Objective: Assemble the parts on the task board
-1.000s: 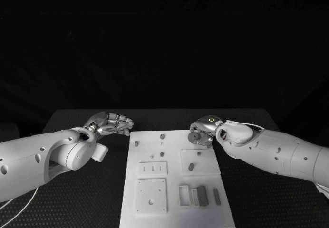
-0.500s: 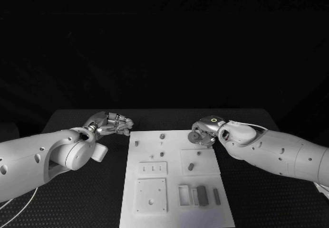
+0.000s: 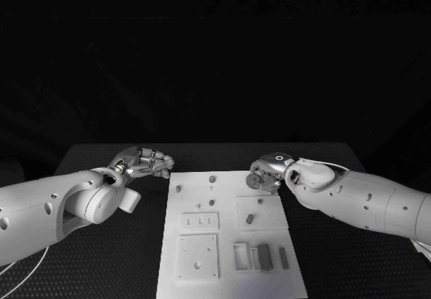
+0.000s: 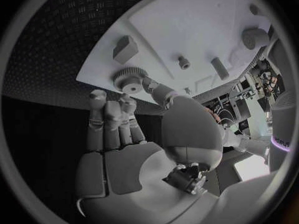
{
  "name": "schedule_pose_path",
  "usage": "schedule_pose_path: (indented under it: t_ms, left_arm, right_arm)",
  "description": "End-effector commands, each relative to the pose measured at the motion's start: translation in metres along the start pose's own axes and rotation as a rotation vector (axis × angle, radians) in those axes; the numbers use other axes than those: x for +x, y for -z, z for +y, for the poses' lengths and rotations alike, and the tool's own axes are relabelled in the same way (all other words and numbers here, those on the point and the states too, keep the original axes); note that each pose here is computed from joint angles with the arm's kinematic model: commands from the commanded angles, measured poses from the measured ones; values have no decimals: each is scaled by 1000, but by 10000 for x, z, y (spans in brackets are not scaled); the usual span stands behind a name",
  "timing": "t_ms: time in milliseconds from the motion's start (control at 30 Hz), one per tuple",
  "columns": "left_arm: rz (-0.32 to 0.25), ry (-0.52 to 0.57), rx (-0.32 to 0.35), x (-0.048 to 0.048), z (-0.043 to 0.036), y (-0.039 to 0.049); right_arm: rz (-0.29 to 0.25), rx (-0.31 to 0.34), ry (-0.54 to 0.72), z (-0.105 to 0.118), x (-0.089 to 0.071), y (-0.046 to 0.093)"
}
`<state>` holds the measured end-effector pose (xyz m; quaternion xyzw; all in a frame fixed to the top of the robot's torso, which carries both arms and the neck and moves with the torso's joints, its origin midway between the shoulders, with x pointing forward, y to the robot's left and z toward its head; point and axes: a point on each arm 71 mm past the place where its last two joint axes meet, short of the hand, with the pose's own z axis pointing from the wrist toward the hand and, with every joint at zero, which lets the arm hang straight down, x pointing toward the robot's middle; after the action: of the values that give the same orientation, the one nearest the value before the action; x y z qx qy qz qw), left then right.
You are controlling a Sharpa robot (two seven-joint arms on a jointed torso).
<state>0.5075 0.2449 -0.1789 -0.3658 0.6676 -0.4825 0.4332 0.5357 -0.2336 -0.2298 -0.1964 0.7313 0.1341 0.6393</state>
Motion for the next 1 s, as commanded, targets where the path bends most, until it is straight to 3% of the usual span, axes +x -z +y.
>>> schedule_pose_path:
  t_ms: [33, 1000]
  left_arm:
    - [11, 5, 9, 14, -16, -4]
    - [9, 10, 5, 11, -13, -2]
  right_arm:
    - [32, -9, 0, 14, 27, -9]
    - [61, -10, 70, -36, 82, -11]
